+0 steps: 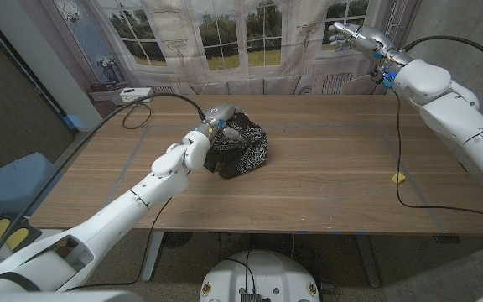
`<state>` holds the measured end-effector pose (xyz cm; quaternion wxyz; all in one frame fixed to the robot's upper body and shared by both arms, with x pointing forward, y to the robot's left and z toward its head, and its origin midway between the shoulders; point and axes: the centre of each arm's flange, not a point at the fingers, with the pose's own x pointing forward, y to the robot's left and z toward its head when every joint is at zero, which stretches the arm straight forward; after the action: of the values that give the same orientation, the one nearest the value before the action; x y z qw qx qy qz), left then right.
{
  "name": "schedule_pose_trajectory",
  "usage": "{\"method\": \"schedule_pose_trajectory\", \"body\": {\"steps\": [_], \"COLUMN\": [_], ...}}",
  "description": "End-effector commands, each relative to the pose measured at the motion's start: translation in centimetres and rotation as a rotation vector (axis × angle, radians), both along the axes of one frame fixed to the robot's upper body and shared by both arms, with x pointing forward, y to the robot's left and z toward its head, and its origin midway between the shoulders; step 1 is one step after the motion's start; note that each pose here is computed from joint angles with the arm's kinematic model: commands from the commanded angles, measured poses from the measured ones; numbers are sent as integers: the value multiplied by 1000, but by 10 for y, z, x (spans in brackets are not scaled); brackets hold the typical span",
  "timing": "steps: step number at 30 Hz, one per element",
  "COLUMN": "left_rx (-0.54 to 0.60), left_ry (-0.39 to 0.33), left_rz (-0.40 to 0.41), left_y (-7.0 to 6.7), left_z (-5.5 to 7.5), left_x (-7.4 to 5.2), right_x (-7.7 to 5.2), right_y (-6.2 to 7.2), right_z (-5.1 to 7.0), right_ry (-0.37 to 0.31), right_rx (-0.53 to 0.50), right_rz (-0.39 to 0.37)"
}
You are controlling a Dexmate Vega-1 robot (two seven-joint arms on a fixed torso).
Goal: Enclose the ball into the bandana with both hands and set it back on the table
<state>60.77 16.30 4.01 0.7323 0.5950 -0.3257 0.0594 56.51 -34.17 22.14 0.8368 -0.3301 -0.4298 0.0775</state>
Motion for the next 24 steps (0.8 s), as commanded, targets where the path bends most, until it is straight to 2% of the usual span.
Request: {"method": "schedule_pose_trajectory", "body": {"steps": [1,2,10,12,14,24], "left_rx": [-195,-201,-243,-248,-237,-210], "left_ry": [136,165,263,257,283,331], "left_rz": [-68,-69,-84,-74,-78,-23], "left_y": [17,19,29,31,33,50], "left_z": [-15,-15,-17,-19,-18,-8], "left_x": [27,30,35,34,34,17], "right_x": [2,2,5,5,5,7], "right_y": [5,5,7,8,8,13], "right_z": [5,6,7,8,9,12], "right_ry": [-5,-5,-2,-1,-3,-11], "right_rx": [-17,-14,-14,-21,-16,-21], "right_rz": [-8,-6,0,-9,-2,0]}}
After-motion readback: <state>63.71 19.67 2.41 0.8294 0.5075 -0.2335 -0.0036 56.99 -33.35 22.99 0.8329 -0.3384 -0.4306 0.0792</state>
